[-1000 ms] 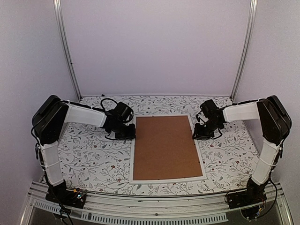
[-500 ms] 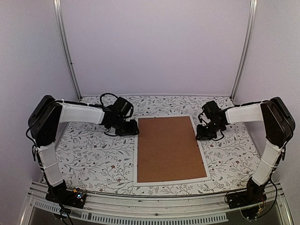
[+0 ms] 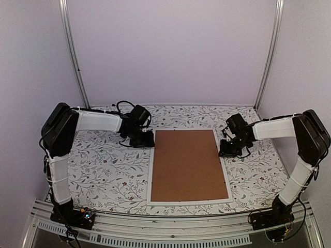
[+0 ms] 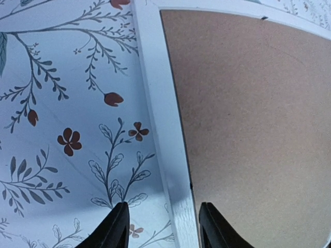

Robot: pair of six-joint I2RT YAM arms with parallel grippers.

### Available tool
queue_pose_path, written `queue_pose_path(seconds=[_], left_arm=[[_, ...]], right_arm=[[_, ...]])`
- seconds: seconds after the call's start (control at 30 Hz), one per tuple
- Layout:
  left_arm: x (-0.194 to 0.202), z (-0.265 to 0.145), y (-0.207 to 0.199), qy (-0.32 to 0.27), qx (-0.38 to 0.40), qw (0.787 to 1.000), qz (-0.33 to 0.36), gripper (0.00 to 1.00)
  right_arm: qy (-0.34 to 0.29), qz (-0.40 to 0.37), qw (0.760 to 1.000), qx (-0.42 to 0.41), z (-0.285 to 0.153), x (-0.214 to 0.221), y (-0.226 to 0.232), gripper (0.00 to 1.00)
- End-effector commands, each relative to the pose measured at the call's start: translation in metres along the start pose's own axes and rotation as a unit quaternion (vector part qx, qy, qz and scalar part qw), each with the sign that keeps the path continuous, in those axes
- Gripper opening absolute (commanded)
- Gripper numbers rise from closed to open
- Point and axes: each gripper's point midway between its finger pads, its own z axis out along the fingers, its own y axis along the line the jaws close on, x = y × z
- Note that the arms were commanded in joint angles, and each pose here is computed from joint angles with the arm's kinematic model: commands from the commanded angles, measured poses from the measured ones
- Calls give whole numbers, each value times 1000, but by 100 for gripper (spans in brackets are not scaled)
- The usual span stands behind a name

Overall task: Put the photo into the frame
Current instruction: Place the photo frame at the center of the board, then press the fastener onto the backboard.

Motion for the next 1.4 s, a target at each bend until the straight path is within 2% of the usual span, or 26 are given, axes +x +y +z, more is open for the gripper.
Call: queue_pose_path(seconds=[0.0, 0.73, 1.1, 1.37], left_arm=[[-2, 1, 7, 9, -15, 1000, 7, 48], [0, 23, 24, 31, -53, 998, 19, 52], [9, 35, 7, 43, -45, 998, 32, 51], [27, 43, 0, 55, -68, 995, 49, 51]], right_arm=[[27, 29, 999, -2, 1, 22, -7, 8], [30, 27, 999, -4, 3, 24, -7, 8], [31, 29, 999, -7, 4, 25, -7, 8], [32, 30, 999, -12, 5, 26, -5, 8]])
